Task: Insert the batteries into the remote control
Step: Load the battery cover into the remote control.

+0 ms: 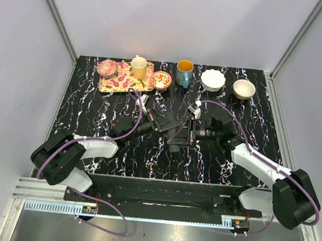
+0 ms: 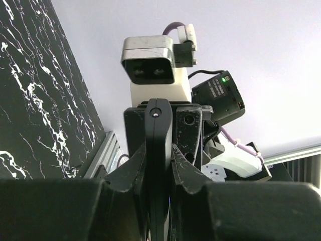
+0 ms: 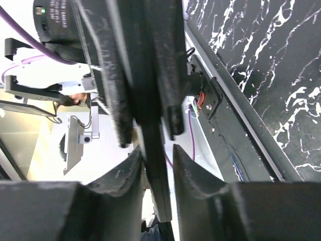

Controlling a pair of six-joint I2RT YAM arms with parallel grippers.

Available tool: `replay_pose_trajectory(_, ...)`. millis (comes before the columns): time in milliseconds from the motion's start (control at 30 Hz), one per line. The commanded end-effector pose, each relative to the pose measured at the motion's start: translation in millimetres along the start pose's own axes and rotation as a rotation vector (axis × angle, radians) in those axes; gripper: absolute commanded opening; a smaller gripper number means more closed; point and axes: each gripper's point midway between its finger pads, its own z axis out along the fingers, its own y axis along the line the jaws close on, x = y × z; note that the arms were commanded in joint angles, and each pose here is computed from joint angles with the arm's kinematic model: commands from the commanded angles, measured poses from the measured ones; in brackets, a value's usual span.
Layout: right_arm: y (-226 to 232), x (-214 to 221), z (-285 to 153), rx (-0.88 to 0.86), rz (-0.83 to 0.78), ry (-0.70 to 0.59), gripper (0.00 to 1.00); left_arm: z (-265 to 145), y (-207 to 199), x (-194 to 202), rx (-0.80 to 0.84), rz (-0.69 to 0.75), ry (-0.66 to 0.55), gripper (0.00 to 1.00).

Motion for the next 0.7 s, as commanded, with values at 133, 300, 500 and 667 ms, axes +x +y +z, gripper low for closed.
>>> replay_pose_trajectory(133,25,-8,-5,-0.066,-0.086,-0.078,0.0,-2,-33,-7,0.111,0.031,-0.032,0.01)
replay_pose_trajectory(300,45,-21,-17,0.02,-0.168,-0.152,0.0,-17,-21,-28,0.084,-0.006,-0.072,0.76)
replay_pose_trajectory(500,-5,-53,-70,0.609,-0.301,-0.287,0.0,-71,-8,-93,0.021,0.013,-0.293,0.99)
replay_pose_trajectory(667,-73,-89,-170,1.448,-0.311,-0.375,0.0,-89,-11,-113,-0.24,0.248,-0.343,0.99)
